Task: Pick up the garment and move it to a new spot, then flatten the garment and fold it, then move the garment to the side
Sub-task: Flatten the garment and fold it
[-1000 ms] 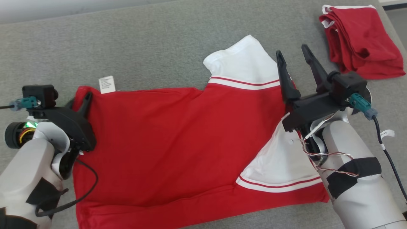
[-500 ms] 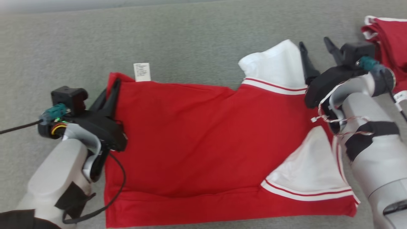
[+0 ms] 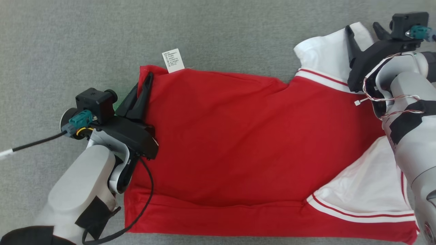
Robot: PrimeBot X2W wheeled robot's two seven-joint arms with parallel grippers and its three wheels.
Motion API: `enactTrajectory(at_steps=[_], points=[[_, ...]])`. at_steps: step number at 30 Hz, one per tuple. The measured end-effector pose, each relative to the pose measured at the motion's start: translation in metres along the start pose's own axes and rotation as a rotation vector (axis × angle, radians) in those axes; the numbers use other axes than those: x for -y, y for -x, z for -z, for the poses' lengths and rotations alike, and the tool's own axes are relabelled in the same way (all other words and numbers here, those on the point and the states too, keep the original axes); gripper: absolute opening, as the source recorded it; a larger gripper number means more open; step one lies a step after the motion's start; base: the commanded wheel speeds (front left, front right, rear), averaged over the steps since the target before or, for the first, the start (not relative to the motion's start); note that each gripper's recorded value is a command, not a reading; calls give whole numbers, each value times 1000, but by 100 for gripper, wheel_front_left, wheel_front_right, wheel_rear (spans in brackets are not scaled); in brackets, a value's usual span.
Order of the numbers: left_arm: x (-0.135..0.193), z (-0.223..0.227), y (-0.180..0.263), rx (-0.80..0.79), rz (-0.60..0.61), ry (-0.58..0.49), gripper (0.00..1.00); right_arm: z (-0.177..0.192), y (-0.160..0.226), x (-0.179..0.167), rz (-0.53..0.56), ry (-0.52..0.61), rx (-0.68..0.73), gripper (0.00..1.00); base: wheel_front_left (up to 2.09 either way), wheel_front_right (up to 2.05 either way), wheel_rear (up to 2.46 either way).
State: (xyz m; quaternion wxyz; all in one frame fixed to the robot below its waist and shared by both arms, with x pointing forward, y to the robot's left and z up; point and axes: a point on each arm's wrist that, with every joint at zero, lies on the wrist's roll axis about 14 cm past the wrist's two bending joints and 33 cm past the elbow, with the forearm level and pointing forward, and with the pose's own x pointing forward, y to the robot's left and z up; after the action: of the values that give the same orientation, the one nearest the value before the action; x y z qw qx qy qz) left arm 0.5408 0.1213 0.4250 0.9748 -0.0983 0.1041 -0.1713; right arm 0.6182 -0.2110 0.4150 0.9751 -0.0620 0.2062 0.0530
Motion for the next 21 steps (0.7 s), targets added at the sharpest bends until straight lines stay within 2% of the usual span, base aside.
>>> enactTrajectory(at_steps=[1,3,5,13,17,21], points=[[-1,2,1,-2,-3,0,0,5,-3,-3,-7,1,-18,100,0,0,0],[-6,8,3,-12,-16,4,0,12,-8,-7,-13,1,-55,77,0,0,0],[-8,9,4,-13,-23,6,0,12,-12,-7,-15,8,-67,0,0,0,0],[-10,7,8,-3,-38,13,0,-7,-9,-8,-15,17,16,0,0,0,0],[-8,3,13,4,-44,18,0,-32,3,-4,-10,25,127,0,0,0,0],[-3,0,18,10,-42,25,0,-30,21,-4,-13,9,165,0,0,0,0]])
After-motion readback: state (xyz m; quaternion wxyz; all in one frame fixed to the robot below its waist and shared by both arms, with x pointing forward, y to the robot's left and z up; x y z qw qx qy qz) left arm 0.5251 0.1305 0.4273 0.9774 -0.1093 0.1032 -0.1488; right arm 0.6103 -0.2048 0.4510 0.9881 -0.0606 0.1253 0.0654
